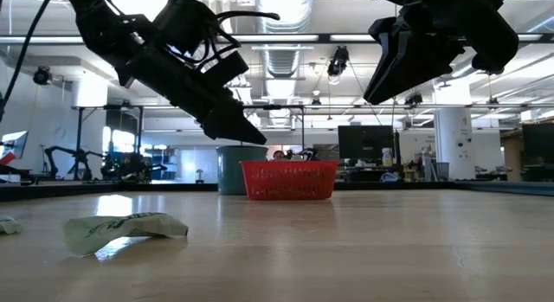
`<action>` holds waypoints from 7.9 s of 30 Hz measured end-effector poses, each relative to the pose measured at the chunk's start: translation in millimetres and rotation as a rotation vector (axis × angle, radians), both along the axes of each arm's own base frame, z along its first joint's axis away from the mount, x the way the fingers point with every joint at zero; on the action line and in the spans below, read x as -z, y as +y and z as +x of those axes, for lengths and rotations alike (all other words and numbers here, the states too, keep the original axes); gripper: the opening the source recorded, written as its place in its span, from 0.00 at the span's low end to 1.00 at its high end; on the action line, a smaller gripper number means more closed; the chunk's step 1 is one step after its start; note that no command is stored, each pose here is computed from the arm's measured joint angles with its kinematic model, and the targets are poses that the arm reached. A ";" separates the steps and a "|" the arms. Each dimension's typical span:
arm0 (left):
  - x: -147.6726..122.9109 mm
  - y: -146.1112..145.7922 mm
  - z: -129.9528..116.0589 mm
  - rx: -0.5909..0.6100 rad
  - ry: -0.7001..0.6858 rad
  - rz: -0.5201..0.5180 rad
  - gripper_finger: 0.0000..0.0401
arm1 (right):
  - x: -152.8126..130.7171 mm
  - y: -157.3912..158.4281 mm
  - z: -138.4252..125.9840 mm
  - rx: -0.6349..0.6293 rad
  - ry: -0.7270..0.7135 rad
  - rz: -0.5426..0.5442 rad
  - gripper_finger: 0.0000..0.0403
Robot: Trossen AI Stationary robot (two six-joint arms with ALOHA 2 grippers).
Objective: Pick and place items into bin
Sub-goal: Put the light green stevia packet into the red bin
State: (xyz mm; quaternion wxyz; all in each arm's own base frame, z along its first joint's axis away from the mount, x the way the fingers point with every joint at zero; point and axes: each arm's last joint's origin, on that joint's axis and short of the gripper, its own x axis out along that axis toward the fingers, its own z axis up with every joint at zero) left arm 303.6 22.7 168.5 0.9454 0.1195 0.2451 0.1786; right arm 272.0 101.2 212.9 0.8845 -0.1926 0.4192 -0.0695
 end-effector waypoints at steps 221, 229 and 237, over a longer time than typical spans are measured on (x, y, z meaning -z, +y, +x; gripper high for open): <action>26.4 -161.9 -13.9 0.881 0.338 -0.247 0.39 | 4.0 10.9 8.7 -0.235 -0.107 0.189 0.14; 33.8 -167.8 -8.1 0.970 0.294 -0.302 0.39 | 6.3 10.5 7.7 -0.235 -0.103 0.188 0.14; 48.6 -169.0 -5.4 0.966 0.325 -0.303 0.39 | 6.6 10.4 7.7 -0.235 -0.105 0.189 0.14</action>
